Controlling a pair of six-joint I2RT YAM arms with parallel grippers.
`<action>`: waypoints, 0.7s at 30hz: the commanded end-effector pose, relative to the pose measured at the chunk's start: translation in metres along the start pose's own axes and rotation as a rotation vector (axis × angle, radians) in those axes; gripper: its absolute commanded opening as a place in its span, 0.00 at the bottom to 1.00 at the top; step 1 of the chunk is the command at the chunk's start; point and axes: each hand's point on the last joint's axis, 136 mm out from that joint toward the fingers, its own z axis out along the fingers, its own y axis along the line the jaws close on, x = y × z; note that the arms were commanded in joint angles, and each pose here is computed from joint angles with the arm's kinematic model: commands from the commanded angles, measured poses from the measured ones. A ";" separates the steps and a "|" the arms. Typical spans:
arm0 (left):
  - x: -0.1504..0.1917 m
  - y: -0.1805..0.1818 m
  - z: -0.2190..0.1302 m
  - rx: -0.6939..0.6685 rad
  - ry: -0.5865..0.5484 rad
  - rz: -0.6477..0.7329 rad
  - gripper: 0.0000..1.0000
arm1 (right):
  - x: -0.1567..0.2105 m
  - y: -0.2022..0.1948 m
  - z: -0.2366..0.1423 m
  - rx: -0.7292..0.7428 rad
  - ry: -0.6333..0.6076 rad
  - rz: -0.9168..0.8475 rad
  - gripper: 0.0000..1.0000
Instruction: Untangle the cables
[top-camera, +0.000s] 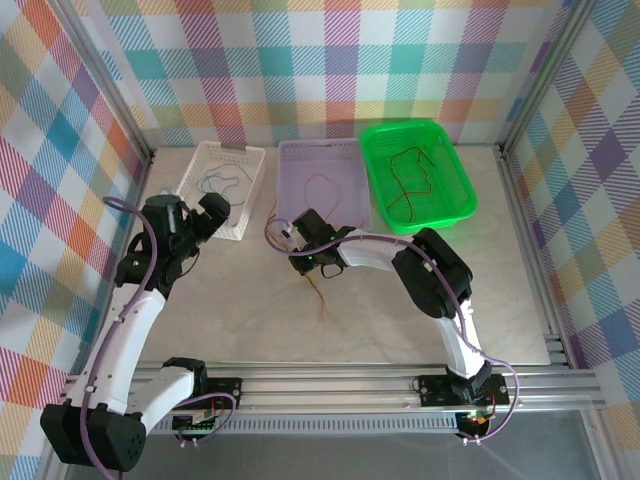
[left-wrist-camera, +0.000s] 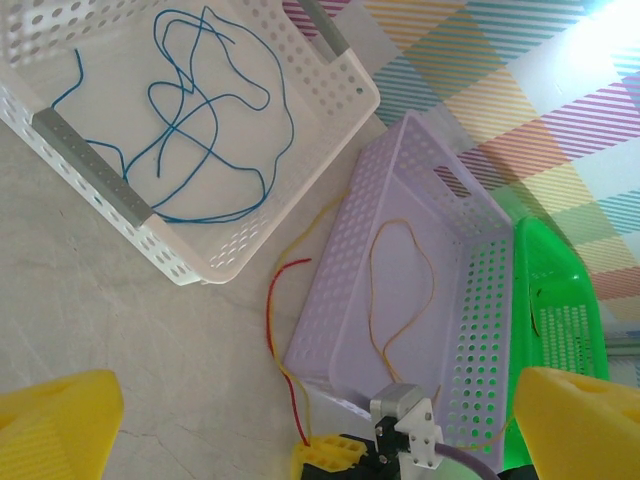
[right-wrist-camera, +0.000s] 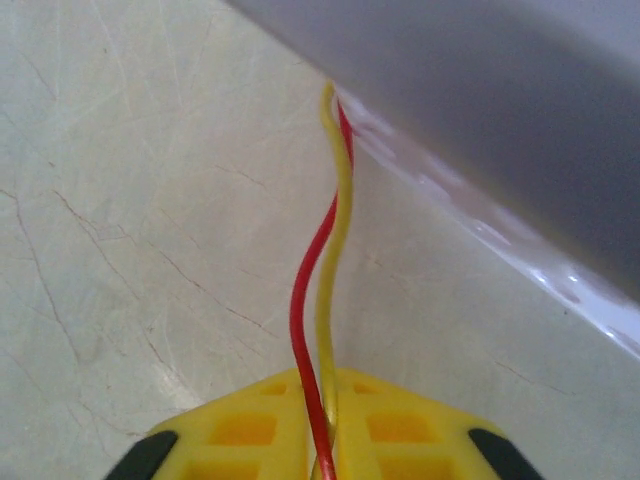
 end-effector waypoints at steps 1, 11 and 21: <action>0.001 -0.002 -0.003 0.016 -0.009 -0.006 1.00 | -0.013 0.012 -0.019 -0.057 -0.043 -0.015 0.09; 0.014 -0.004 -0.003 0.041 0.028 -0.028 1.00 | -0.023 0.055 -0.078 -0.243 -0.111 -0.062 0.00; 0.049 -0.015 -0.001 0.083 0.125 -0.020 0.93 | -0.035 0.095 -0.153 -0.450 -0.206 -0.114 0.00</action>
